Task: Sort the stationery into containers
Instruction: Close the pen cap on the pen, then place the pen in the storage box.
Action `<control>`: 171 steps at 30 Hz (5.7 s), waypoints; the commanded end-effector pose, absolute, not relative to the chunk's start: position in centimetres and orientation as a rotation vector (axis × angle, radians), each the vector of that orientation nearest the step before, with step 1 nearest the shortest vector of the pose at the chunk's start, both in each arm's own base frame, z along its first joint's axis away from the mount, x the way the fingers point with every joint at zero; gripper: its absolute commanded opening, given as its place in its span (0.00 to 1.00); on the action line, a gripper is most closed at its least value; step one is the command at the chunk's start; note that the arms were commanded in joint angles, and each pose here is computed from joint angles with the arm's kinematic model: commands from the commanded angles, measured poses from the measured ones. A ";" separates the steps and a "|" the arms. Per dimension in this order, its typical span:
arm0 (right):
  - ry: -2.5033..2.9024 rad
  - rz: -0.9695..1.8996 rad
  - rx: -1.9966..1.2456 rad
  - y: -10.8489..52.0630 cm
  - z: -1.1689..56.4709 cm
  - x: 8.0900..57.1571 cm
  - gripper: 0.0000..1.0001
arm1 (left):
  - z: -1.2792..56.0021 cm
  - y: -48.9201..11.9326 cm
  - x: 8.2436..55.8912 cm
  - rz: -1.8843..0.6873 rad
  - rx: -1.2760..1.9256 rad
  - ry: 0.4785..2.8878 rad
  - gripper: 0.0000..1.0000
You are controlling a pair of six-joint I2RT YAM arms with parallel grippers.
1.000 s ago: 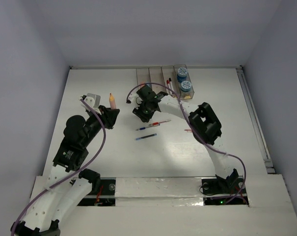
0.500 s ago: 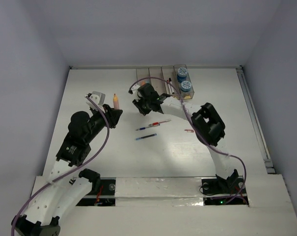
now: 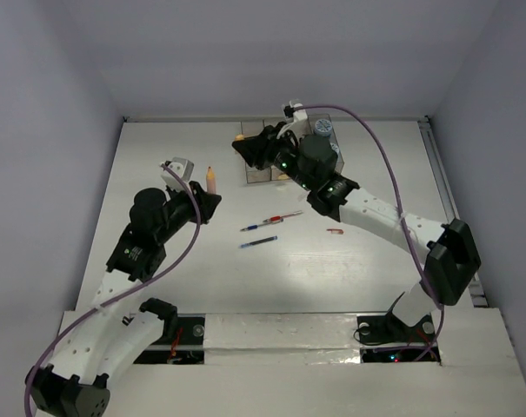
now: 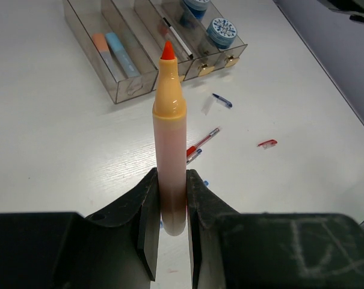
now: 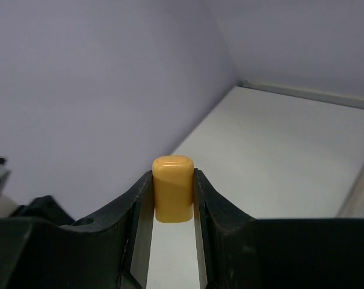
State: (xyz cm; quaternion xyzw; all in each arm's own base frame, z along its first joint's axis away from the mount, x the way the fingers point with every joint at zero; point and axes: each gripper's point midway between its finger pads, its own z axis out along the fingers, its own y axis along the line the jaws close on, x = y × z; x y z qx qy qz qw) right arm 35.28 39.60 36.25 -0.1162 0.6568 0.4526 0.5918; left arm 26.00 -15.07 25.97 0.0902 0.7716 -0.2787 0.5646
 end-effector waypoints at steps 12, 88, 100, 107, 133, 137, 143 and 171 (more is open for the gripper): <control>1.395 1.348 -0.273 45.8 40.1 30.9 0.00 | 27.7 -15.7 26.6 -0.697 0.234 1.756 0.00; 1.741 1.204 -0.421 48.2 27.3 23.9 0.00 | 31.7 -13.2 26.7 -0.631 0.126 1.612 0.00; 1.916 1.266 -0.504 46.6 20.3 19.5 0.00 | 36.4 -14.0 27.7 -0.672 0.127 1.542 0.00; 2.021 1.259 -0.525 45.5 15.9 17.1 0.00 | 41.4 -13.3 28.7 -0.627 0.107 1.455 0.00; 1.940 1.166 -0.314 44.1 19.9 24.1 0.00 | 41.1 -13.9 30.2 -0.592 0.070 1.484 0.12; 1.803 1.085 -0.197 41.8 25.3 32.4 0.00 | 35.5 -14.0 28.5 -0.600 0.110 1.617 0.50; 1.743 0.967 -0.115 38.9 27.8 41.2 0.00 | 31.0 -13.0 26.0 -0.583 0.109 1.695 0.92; 1.870 0.444 -0.489 38.6 22.1 55.5 0.82 | 28.8 -11.7 25.1 -0.525 0.109 1.695 0.99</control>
